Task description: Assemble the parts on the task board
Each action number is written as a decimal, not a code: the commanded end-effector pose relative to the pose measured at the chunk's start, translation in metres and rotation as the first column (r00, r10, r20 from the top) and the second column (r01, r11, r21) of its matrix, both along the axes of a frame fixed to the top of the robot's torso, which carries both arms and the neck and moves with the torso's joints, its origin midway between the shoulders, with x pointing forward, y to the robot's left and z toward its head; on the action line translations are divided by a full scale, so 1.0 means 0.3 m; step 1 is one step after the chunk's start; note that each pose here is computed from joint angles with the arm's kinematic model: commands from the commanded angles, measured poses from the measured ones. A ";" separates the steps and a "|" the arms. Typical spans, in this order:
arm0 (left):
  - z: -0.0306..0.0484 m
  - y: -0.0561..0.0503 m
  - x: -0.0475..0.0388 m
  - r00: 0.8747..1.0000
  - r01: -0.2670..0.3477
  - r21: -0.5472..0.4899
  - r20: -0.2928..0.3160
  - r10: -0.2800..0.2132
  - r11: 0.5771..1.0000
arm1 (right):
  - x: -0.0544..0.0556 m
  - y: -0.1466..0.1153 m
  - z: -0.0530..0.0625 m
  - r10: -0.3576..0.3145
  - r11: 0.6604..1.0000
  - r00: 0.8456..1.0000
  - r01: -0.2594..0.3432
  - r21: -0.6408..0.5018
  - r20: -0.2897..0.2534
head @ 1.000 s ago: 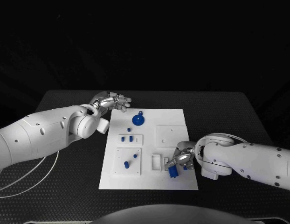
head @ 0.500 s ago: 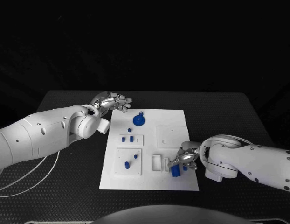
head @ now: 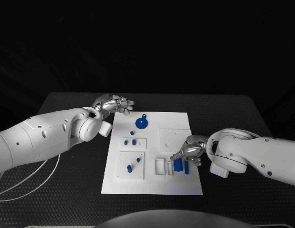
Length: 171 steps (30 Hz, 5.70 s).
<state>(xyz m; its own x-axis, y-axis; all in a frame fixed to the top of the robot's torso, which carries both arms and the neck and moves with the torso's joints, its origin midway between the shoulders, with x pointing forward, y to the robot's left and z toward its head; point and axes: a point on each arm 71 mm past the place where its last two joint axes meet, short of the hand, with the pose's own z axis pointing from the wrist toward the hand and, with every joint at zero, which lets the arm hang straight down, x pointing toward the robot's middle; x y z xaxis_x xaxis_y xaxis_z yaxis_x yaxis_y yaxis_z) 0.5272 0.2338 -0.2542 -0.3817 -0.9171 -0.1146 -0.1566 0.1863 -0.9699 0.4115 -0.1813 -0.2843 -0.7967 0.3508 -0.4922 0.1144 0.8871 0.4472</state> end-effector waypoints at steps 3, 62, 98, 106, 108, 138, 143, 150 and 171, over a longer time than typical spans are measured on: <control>0.002 -0.012 -0.002 1.000 0.016 -0.014 -0.002 -0.016 1.000 | 0.012 0.038 -0.008 -0.019 1.000 0.999 0.019 0.009 -0.035; 0.004 -0.022 -0.005 1.000 0.025 -0.018 -0.004 -0.025 1.000 | 0.015 0.161 -0.103 0.032 0.999 0.998 -0.033 -0.032 -0.046; 0.004 -0.024 -0.006 1.000 0.029 -0.020 -0.007 -0.030 0.999 | 0.027 0.165 -0.104 0.051 0.997 0.999 -0.052 -0.061 -0.012; 0.004 -0.022 -0.006 1.000 0.028 -0.019 -0.008 -0.028 0.999 | 0.027 0.164 -0.104 0.052 0.996 0.999 -0.053 -0.067 -0.008; 0.004 -0.022 -0.006 1.000 0.028 -0.019 -0.007 -0.028 0.999 | 0.027 0.165 -0.104 0.057 0.996 0.998 -0.058 -0.069 -0.008; 0.005 -0.020 -0.007 1.000 0.027 -0.019 -0.008 -0.027 0.999 | 0.023 0.168 -0.101 0.071 0.995 0.997 -0.070 -0.075 0.002; 0.005 -0.019 -0.007 1.000 0.027 -0.018 -0.008 -0.027 0.999 | 0.021 0.168 -0.101 0.074 0.995 0.997 -0.074 -0.074 -0.001; 0.005 -0.021 -0.007 1.000 0.028 -0.018 -0.010 -0.028 0.999 | 0.018 0.169 -0.102 0.080 0.994 0.997 -0.080 -0.075 -0.011; 0.005 -0.014 -0.004 1.000 0.023 -0.016 -0.007 -0.023 1.000 | 0.032 0.114 -0.055 0.027 0.997 0.998 -0.031 0.077 0.056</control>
